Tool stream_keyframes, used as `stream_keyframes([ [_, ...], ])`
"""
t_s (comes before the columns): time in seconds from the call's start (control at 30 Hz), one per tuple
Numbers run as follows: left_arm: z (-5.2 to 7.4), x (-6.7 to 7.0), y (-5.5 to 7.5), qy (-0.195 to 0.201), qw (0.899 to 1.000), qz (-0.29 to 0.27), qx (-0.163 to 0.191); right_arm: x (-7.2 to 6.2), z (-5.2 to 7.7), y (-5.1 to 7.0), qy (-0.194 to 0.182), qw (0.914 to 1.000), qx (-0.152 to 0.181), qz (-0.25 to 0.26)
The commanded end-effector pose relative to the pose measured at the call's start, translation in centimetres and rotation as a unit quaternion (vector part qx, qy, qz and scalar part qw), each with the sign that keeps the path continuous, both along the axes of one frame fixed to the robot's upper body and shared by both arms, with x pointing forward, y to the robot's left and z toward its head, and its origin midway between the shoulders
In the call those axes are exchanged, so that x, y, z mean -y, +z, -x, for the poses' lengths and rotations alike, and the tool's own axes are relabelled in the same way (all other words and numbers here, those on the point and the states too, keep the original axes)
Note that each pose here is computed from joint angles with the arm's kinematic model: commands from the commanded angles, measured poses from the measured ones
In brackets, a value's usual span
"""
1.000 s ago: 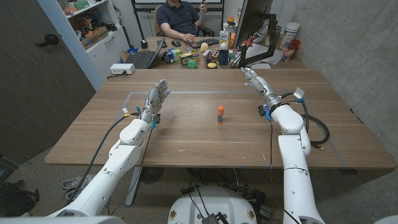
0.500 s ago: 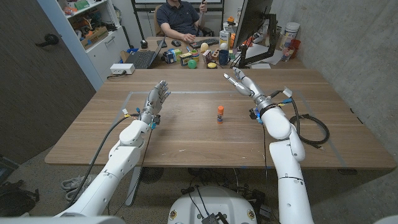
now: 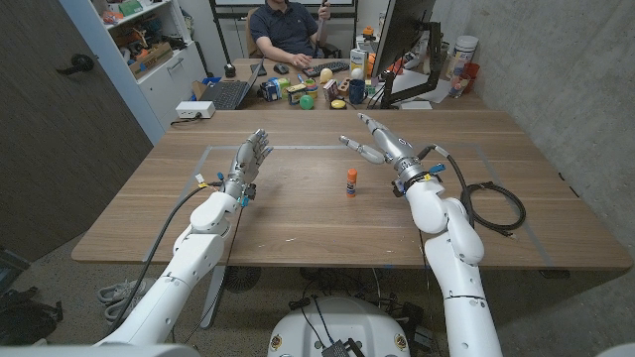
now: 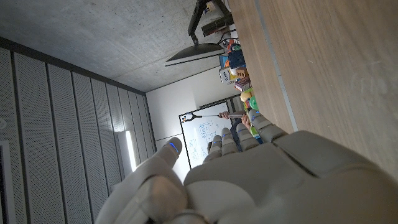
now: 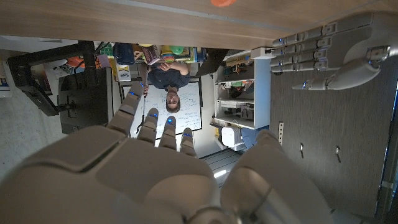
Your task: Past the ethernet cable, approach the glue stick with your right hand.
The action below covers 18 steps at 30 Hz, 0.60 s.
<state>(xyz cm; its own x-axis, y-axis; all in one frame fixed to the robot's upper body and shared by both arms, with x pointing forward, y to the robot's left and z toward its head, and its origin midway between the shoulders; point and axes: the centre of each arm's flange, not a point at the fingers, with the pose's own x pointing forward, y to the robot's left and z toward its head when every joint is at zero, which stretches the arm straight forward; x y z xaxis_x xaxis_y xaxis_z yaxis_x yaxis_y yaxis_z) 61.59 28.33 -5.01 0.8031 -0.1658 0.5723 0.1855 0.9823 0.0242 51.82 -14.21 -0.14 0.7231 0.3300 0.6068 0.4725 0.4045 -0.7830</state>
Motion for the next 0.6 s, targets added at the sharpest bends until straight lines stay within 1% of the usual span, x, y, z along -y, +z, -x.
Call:
stream_keyframes([
  [0.03, 0.2, 0.0, -0.2, 0.001, 1.000, 0.000, -0.004, -1.4, -0.8, -1.5, -0.069, 0.9927, -0.016, 0.097],
  [0.13, 0.3, -0.1, -0.3, 0.002, 1.000, 0.000, -0.004, -1.8, -1.1, -1.8, -0.081, 0.9889, -0.033, 0.120],
  [0.33, 0.4, -0.2, -0.4, 0.005, 1.000, 0.000, -0.004, -2.2, -1.3, -2.3, -0.097, 0.9816, -0.044, 0.159],
  [0.5, 0.4, -0.1, -0.3, 0.003, 1.000, -0.002, -0.006, -2.2, -1.6, -2.7, -0.111, 0.9776, -0.057, 0.170],
  [0.6, 0.3, 0.0, -0.3, 0.004, 1.000, -0.004, -0.007, -2.2, -1.7, -3.0, -0.111, 0.9767, -0.060, 0.173],
])
